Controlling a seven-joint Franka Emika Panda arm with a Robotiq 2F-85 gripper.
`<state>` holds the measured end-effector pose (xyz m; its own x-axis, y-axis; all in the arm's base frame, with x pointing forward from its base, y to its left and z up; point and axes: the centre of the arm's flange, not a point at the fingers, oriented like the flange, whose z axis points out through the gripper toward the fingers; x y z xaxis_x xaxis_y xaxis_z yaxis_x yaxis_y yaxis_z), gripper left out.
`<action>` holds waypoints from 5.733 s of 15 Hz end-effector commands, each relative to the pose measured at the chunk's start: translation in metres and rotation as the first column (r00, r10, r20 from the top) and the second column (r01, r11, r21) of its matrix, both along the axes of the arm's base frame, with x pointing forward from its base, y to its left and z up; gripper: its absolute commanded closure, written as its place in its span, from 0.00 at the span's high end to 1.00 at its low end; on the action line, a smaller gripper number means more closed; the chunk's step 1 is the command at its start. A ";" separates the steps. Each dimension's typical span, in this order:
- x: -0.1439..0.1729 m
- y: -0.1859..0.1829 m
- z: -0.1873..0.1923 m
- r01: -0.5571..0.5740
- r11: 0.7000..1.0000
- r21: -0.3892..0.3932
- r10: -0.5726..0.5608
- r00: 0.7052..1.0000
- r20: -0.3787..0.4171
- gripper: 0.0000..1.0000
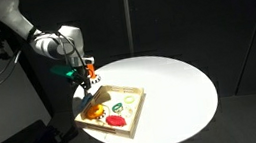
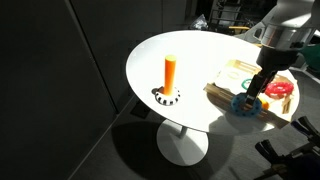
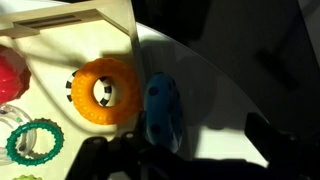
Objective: Put the blue object inside the tray
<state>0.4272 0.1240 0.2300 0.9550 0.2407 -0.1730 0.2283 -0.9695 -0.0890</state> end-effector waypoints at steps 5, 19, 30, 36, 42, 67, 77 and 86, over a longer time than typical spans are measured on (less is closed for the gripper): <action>-0.015 -0.009 0.020 0.002 0.999 -0.036 -0.002 1.000 0.006 1.00; -0.020 -0.021 -0.005 -0.015 0.996 -0.089 0.015 1.000 -0.001 1.00; -0.007 0.045 -0.036 -0.151 0.988 -0.032 0.152 0.988 0.008 1.00; -0.021 0.066 -0.050 -0.186 0.982 -0.034 0.187 0.982 0.034 1.00; -0.034 0.071 -0.059 -0.187 0.982 -0.033 0.188 0.982 0.026 1.00; -0.024 0.048 -0.069 -0.155 0.988 -0.029 0.156 0.986 0.062 0.10; 0.015 0.028 -0.014 -0.093 0.994 -0.051 0.101 0.978 0.181 0.10; 0.027 -0.032 -0.002 0.040 0.992 -0.117 -0.017 0.981 0.194 0.10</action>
